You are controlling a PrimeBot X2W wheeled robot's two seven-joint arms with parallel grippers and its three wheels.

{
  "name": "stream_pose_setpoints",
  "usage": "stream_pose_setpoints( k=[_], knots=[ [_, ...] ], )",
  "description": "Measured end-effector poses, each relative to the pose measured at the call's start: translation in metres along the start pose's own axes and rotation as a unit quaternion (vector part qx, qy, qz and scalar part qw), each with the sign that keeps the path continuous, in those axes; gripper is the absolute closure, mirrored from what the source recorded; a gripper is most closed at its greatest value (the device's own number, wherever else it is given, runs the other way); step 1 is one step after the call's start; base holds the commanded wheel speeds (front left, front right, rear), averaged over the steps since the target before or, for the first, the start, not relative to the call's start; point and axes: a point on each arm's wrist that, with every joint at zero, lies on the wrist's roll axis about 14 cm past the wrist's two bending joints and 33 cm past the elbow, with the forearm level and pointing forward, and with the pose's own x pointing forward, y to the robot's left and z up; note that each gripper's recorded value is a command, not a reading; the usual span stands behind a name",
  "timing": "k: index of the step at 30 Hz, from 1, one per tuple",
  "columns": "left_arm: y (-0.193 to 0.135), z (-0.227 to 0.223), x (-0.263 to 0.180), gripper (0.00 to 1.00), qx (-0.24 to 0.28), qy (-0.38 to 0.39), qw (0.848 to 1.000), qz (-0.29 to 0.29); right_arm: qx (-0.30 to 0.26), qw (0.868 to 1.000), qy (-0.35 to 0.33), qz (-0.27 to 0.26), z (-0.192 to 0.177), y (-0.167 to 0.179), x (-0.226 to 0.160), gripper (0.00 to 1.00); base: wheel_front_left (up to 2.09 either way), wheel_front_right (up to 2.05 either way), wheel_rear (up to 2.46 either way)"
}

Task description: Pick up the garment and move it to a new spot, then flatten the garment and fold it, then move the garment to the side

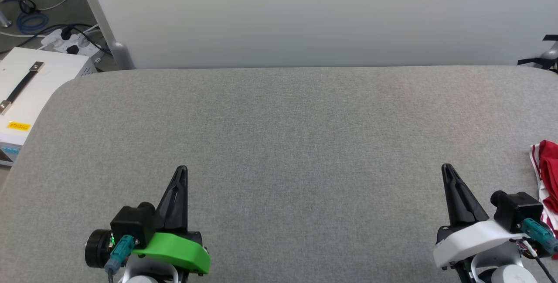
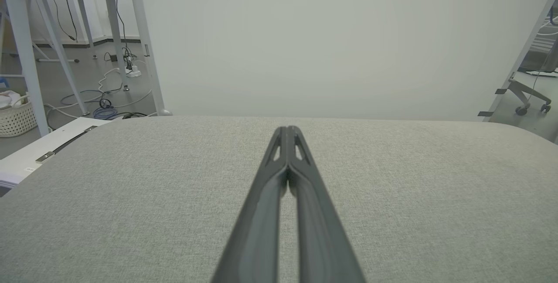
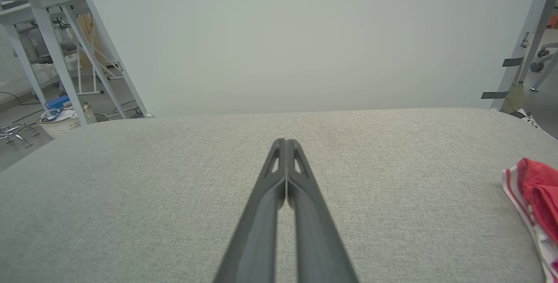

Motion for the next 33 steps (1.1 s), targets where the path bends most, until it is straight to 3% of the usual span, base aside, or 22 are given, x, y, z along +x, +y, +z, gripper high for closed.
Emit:
stream_pose_setpoints(
  k=[33],
  knots=[
    [0.0067,-0.0037,0.001,1.0,0.026,0.025,0.999,0.016,-0.03,0.999,0.015,0.001,-0.0007,0.0015,0.0005,1.0,0.0,0.0,0.0]
  ],
)
